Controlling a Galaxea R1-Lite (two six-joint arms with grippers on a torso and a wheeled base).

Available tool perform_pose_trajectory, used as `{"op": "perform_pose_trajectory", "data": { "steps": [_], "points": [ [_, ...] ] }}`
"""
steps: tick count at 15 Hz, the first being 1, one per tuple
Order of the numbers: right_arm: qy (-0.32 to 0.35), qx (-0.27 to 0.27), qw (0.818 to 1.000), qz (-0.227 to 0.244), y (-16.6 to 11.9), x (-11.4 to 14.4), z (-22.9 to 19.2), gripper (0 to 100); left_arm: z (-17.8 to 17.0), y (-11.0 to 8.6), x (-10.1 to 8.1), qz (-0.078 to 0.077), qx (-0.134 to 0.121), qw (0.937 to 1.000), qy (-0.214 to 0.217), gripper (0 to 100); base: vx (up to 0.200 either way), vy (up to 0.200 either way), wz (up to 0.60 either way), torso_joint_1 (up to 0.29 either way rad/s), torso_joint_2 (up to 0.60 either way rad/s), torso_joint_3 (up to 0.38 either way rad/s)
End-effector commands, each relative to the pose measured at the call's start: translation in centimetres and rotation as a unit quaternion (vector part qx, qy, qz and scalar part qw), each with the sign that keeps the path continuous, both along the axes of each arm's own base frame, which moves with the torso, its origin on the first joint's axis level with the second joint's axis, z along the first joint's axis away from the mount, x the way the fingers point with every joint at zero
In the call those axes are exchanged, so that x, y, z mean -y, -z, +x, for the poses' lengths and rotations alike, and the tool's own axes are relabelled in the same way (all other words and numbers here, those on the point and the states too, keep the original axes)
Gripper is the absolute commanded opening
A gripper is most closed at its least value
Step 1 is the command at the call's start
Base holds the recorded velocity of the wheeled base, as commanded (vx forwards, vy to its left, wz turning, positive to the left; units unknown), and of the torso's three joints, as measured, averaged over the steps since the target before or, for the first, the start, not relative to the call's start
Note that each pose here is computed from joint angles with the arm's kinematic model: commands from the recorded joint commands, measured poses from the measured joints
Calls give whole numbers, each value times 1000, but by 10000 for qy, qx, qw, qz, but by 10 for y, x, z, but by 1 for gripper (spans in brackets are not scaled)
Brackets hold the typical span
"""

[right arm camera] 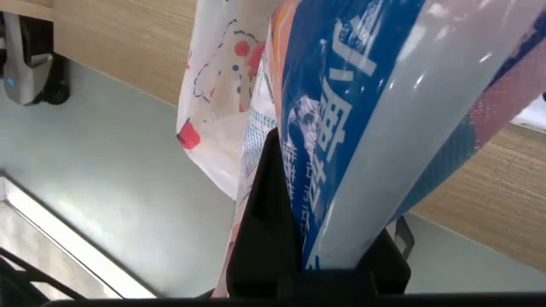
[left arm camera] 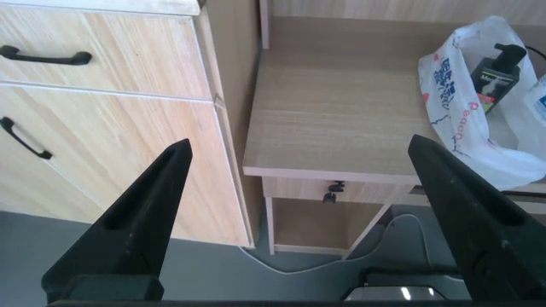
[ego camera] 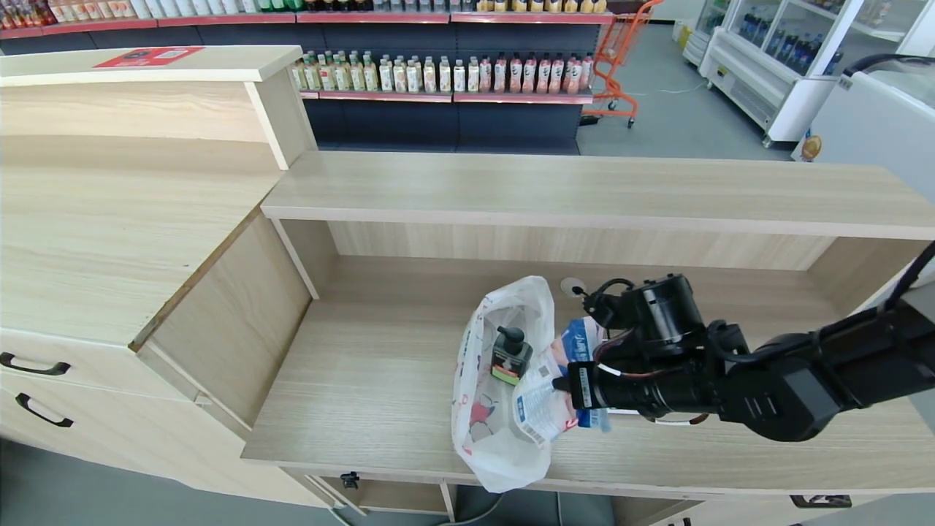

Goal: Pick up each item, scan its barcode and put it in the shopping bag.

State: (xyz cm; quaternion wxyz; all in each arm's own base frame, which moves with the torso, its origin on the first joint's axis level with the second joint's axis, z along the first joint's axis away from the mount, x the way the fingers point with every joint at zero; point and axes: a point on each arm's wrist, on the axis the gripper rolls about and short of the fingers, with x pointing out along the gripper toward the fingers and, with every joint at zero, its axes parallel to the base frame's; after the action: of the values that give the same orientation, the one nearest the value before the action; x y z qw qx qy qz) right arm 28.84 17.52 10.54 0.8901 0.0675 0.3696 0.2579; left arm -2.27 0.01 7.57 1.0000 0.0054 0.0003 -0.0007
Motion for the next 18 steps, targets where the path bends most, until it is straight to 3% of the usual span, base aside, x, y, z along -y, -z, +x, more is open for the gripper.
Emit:
{"op": "perform_pose_trajectory", "data": {
  "steps": [1, 8, 13, 18],
  "points": [
    [-118, -139, 9998, -106, 18, -17, 10, 0, 0, 0, 0, -1, 3, 10000, -7, 100, 0, 0, 0, 0, 0, 0],
    [-173, 126, 9995, 227, 6, -42, 33, 0, 0, 0, 0, -1, 3, 10000, 0, 100, 0, 0, 0, 0, 0, 0],
    [-120, 31, 9992, -374, 44, -49, 41, 0, 0, 0, 0, -1, 3, 10000, 0, 100, 0, 0, 0, 0, 0, 0],
    [-263, 198, 9972, -667, 57, -54, 49, 0, 0, 0, 0, -1, 3, 10000, -7, 100, 0, 0, 0, 0, 0, 0]
  ]
}}
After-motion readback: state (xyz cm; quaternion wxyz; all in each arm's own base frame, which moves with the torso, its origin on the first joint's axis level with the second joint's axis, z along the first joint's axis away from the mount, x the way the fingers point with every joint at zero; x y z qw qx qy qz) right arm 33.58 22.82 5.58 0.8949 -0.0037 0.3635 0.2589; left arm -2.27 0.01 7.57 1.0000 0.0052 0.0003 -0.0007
